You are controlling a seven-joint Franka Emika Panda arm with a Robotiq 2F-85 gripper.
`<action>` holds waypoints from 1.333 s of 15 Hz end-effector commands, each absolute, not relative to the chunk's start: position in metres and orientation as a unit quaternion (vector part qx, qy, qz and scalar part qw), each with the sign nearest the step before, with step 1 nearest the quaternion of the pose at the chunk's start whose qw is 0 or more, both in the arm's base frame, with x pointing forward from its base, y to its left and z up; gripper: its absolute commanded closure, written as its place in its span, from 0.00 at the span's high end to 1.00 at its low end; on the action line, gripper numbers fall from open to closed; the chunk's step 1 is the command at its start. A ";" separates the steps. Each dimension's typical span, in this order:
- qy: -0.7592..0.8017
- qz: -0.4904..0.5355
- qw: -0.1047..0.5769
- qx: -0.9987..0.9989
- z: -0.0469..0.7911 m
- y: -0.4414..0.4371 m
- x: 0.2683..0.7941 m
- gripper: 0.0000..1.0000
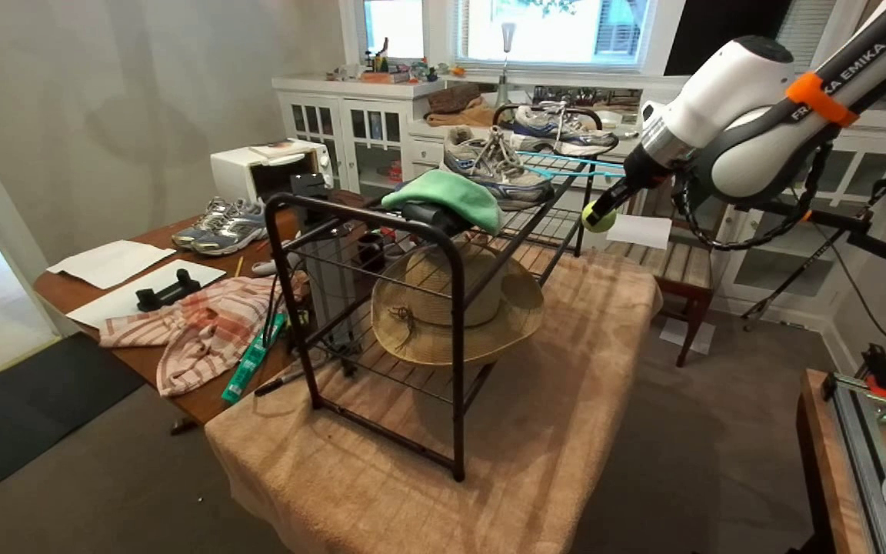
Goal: Put the ball on the bottom stand
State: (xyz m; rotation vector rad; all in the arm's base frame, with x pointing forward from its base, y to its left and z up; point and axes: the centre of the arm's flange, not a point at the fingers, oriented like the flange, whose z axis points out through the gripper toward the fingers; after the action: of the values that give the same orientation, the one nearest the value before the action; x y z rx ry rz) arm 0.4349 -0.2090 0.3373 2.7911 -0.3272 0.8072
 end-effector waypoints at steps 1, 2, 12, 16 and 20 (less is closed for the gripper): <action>-0.117 0.298 0.102 0.942 0.312 -0.218 0.459 0.41; -0.121 0.307 0.101 0.938 0.309 -0.220 0.464 0.41; -0.127 0.346 0.121 0.922 0.264 -0.236 0.508 0.41; -0.125 0.359 0.128 0.916 0.250 -0.240 0.519 0.41; -0.108 0.378 0.139 0.909 0.237 -0.241 0.527 0.41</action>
State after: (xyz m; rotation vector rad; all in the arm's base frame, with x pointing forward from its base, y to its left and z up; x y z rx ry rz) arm 0.5150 -0.2391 0.2526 2.6682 -0.3431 1.0480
